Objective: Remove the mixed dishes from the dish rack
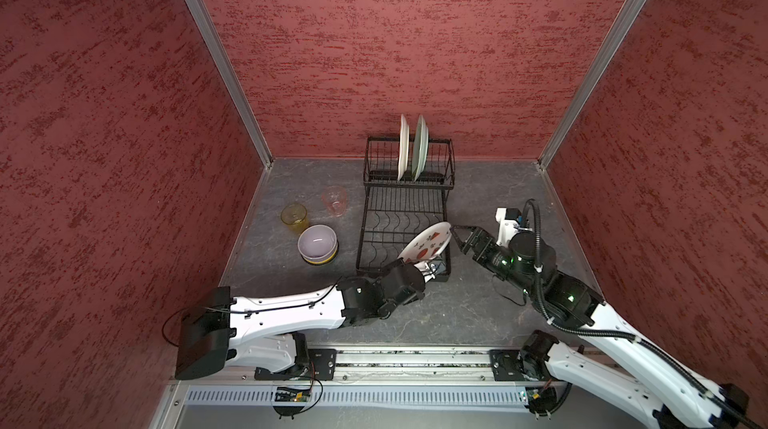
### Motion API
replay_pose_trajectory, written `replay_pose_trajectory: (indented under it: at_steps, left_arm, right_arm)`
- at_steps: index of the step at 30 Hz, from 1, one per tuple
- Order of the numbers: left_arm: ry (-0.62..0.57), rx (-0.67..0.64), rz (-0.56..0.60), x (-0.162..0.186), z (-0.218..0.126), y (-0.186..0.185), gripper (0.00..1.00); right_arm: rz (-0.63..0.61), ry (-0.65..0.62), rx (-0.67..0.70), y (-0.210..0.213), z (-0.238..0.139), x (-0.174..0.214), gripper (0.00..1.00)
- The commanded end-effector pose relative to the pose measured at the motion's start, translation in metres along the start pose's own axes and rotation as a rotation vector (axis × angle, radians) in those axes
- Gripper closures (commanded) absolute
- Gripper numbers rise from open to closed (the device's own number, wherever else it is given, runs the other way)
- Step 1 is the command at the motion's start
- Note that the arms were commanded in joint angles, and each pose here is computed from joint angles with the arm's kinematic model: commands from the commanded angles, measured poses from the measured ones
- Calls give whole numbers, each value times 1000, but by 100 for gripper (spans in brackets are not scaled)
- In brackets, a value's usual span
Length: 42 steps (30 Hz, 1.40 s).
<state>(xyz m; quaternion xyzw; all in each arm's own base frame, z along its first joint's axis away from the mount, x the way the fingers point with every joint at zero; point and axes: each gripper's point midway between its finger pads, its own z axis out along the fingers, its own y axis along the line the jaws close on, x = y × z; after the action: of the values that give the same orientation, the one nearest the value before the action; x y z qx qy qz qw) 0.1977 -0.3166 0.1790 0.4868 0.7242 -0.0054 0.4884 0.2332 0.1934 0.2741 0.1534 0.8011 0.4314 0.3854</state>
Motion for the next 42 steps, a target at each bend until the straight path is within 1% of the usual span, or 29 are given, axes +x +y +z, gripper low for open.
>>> replay_pose_trajectory:
  at_steps: [1,8,10,11,14,17,19,23,25,26,29,32,38,42]
  left_arm:
    - [-165,-109,-61,-53,-11,24,100]
    - [-192,-157,19,-68,-3,15,100]
    - [-198,-166,43,-71,-1,11,100]
    - [-196,-169,53,-71,1,9,100]
    - [-187,-179,81,-70,6,6,100]
    - [-187,-192,98,-71,9,5,100]
    - [-189,-203,104,-71,9,5,100]
    - [-206,-210,104,-76,8,7,100]
    - [-207,-206,109,-77,9,5,100]
    - [-206,-208,110,-77,9,6,100]
    - [-195,-214,126,-74,12,4,100]
    - [-186,-225,150,-71,15,1,100]
    - [-179,-251,176,-70,19,-3,100]
    - [-179,-256,182,-68,18,-5,99]
  right_arm:
    - [24,65,-10,2,11,10,1]
    - [35,124,7,-5,24,18,2]
    - [43,132,-2,-5,25,19,7]
    - [49,136,-8,-5,25,19,12]
    - [64,145,-23,-5,24,19,27]
    - [76,152,-30,-7,23,20,40]
    - [80,165,-36,-8,24,21,42]
    - [87,198,-38,-9,28,26,43]
    - [90,208,-41,-9,30,27,45]
    - [91,209,-40,-10,31,27,49]
    - [94,201,-34,-12,31,24,68]
    - [96,192,-38,-13,30,22,80]
    - [97,189,-38,-14,29,20,91]
    - [96,189,-33,-15,28,19,100]
